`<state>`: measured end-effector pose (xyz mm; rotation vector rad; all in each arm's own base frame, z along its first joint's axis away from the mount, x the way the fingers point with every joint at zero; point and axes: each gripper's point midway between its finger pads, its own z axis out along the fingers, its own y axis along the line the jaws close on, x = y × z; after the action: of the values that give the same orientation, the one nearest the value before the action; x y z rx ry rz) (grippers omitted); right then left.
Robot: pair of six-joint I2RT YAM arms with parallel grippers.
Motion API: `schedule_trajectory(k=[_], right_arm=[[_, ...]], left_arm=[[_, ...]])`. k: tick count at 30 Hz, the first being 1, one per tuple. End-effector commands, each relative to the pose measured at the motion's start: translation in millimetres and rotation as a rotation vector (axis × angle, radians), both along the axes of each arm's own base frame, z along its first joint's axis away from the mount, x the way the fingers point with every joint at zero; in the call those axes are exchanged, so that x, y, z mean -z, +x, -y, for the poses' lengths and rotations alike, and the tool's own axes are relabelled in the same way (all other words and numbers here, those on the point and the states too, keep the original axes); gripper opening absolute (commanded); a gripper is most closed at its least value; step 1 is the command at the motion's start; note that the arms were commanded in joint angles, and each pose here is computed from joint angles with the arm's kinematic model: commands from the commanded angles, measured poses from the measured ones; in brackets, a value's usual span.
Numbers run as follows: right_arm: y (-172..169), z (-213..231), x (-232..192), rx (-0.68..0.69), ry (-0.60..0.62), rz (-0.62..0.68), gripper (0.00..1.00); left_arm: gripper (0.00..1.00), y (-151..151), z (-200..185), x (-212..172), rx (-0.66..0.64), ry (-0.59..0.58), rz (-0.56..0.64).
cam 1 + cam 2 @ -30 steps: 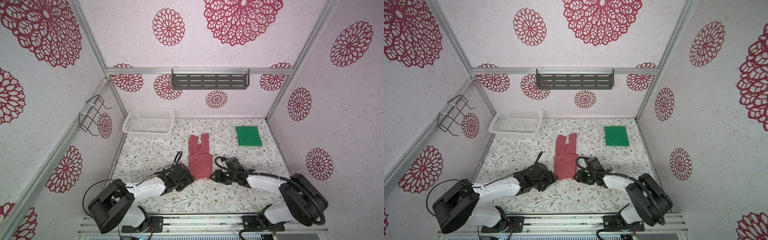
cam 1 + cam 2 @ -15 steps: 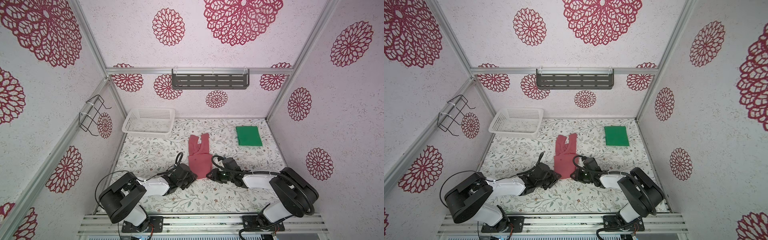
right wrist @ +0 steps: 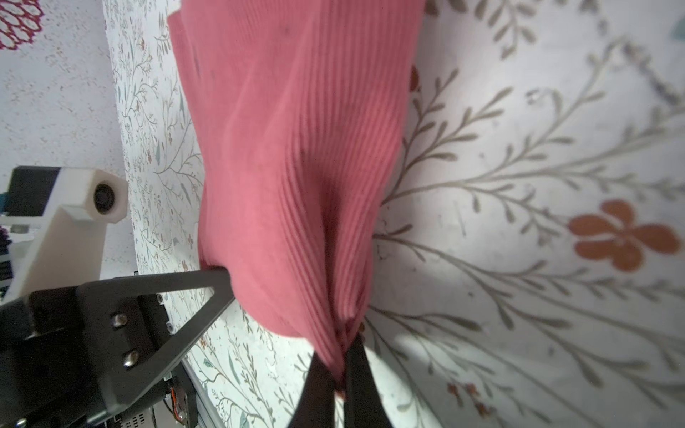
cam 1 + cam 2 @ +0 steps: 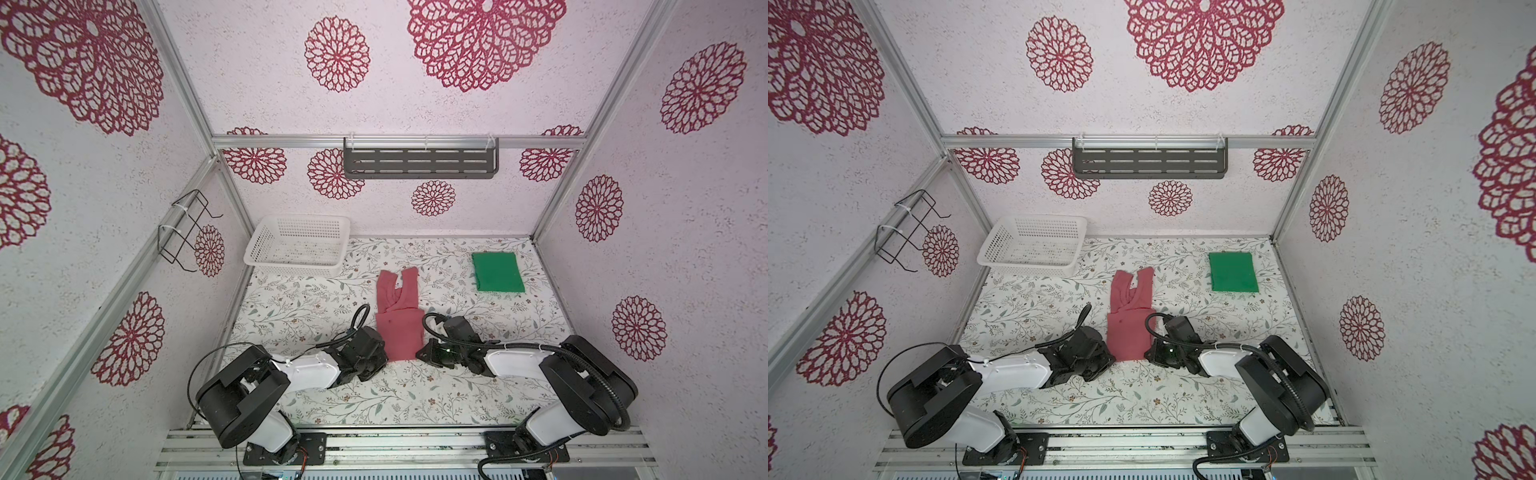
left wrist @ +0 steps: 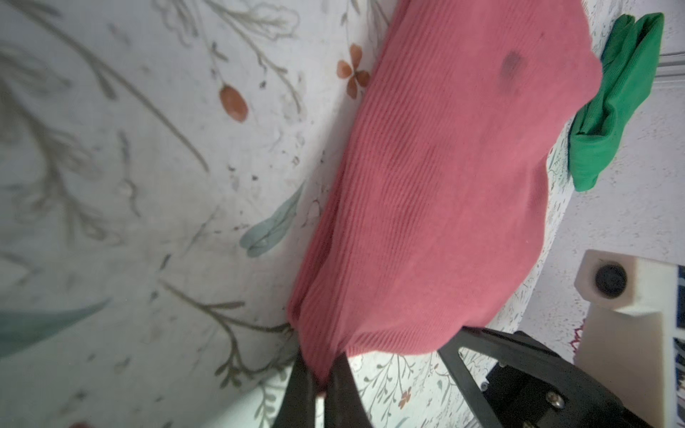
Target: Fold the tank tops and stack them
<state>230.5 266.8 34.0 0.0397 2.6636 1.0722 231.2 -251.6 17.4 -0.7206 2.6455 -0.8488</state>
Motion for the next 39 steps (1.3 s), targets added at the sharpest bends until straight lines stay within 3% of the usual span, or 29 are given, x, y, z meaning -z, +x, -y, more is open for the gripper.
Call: schedule_trajectory(k=[1,9,16,25,39], right_arm=[[-4.8,2.6,-17.1,-0.007,-0.048,0.036,0.0],[-49.7,-0.5,-59.2,-0.046,-0.105,0.071,0.0],[-50.5,4.7,-110.3,-0.037,-0.088,0.167,0.0],[-12.6,11.4,-132.6,-0.015,-0.122,0.222,0.0],[46.5,9.5,-123.6,0.003,-0.07,0.148,0.0]], left_arm=[[0.0,-20.1,-14.5,4.1,0.039,0.108,-0.041],[0.0,-48.7,-13.3,-52.6,0.12,0.191,0.035],[0.0,-41.9,-21.0,-116.9,0.152,0.224,0.168],[0.0,4.9,-27.3,-140.4,0.19,0.254,0.24],[0.0,75.5,-20.2,-127.1,0.25,0.241,0.222]])
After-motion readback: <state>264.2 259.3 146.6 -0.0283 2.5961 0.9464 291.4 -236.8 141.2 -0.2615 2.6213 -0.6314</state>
